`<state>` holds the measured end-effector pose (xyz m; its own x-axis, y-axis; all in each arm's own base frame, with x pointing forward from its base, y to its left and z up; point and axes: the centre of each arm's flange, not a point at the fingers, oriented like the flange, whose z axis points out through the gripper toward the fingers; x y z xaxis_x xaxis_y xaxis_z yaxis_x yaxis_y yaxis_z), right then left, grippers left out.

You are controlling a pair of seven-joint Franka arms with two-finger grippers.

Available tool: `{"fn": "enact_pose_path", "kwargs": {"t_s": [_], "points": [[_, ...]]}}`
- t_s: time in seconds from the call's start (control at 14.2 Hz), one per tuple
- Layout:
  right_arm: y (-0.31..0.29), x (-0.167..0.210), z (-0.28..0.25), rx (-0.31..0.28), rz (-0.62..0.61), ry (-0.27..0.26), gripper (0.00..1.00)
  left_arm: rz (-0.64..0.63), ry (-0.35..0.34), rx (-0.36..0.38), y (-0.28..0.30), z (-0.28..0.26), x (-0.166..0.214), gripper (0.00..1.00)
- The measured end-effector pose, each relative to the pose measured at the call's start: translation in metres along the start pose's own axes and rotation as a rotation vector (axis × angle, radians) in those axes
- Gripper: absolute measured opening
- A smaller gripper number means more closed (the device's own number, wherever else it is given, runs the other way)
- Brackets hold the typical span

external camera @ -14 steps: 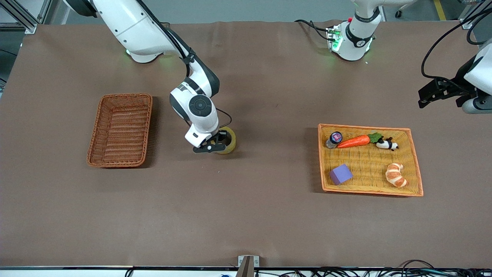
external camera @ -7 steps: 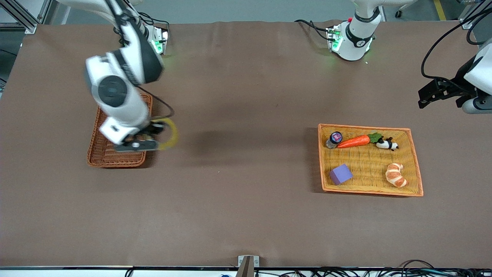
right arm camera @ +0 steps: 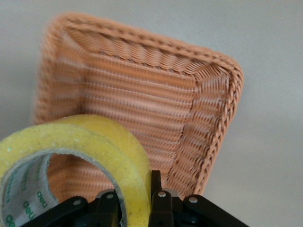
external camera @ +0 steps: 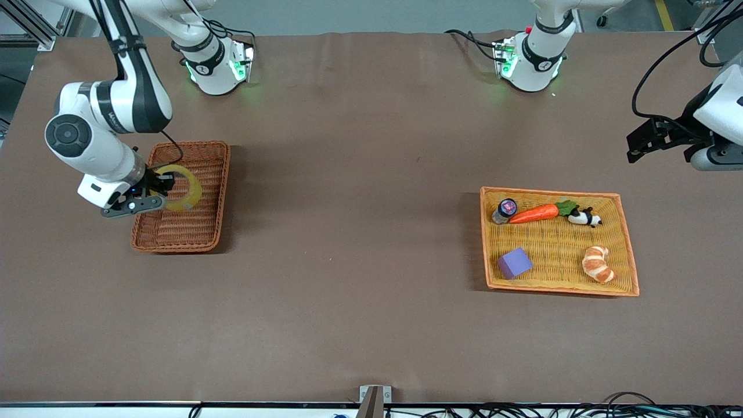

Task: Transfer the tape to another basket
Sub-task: 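Carry the tape with the right gripper over the brown basket, then lower the tape into the brown basket and open the right gripper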

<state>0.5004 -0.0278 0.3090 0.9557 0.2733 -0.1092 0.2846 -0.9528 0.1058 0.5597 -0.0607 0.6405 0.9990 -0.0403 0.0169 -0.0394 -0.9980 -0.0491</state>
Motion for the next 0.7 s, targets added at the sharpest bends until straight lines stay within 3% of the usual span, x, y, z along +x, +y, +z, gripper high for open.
{"fn": "enact_pose_path", "kwargs": {"t_s": [0.28,0.63,0.7], "points": [[0.006,-0.036,0.07,-0.001,-0.017,0.093,0.21,0.023,0.001,-0.001,0.013,-0.001,-0.001,1.0],[-0.002,-0.042,0.107,0.007,-0.027,0.059,0.23,0.024,0.001,-0.001,0.013,-0.001,-0.001,1.0],[-0.002,-0.041,0.106,0.007,-0.028,0.06,0.32,0.024,0.001,-0.001,0.013,-0.001,-0.001,1.0]]}}
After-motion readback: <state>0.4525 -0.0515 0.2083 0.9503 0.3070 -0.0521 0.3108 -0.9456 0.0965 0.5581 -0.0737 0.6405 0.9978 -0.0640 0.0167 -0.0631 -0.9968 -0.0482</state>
